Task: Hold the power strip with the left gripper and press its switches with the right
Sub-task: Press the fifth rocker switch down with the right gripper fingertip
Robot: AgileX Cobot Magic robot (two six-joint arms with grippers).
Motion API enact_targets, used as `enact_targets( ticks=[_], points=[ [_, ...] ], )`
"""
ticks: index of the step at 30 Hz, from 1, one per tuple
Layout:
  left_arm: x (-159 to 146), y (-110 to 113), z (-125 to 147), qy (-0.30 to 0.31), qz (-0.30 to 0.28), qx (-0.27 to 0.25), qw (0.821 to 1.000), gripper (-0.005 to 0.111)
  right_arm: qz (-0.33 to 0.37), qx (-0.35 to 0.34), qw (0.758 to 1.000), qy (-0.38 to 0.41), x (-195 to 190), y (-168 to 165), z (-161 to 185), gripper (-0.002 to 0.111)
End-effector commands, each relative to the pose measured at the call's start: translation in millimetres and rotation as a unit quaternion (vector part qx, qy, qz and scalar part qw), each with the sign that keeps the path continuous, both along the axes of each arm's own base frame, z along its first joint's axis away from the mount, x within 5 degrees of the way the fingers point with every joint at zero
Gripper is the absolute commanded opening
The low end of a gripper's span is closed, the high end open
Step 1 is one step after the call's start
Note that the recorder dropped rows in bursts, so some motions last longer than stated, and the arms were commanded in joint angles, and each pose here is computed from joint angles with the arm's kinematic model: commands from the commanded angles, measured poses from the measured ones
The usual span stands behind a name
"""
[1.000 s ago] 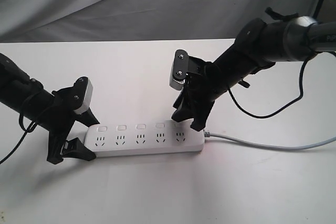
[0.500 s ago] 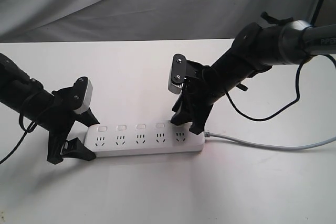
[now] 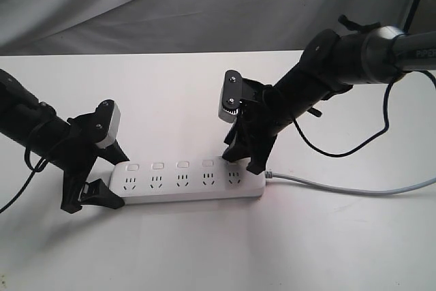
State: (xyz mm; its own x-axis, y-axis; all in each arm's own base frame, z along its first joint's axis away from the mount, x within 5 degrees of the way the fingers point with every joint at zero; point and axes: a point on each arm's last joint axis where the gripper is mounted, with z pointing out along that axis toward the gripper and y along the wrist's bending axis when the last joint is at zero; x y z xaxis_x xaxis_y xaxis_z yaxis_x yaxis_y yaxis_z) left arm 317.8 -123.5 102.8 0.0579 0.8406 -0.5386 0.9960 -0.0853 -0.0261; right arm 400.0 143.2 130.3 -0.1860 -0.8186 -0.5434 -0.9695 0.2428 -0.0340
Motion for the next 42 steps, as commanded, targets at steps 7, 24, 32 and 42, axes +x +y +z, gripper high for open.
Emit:
enact_targets(
  ticks=[7, 24, 32, 42],
  points=[
    [0, -1, 1, -0.002, 0.0, 0.002, 1.0, 0.072, 0.013, -0.017, 1.0, 0.006, -1, -2, -12, 0.033],
    [0, -1, 1, -0.002, 0.0, 0.002, 1.0, 0.072, 0.029, -0.034, 0.998, 0.04, -5, -5, -36, 0.033],
    [0, -1, 1, -0.002, 0.0, 0.002, 1.0, 0.072, 0.029, -0.045, 0.998, 0.041, -3, -15, -38, 0.033],
    [0, -1, 1, -0.002, 0.0, 0.002, 1.0, 0.072, 0.034, -0.052, 0.996, 0.059, -4, -21, -48, 0.033]
  ],
)
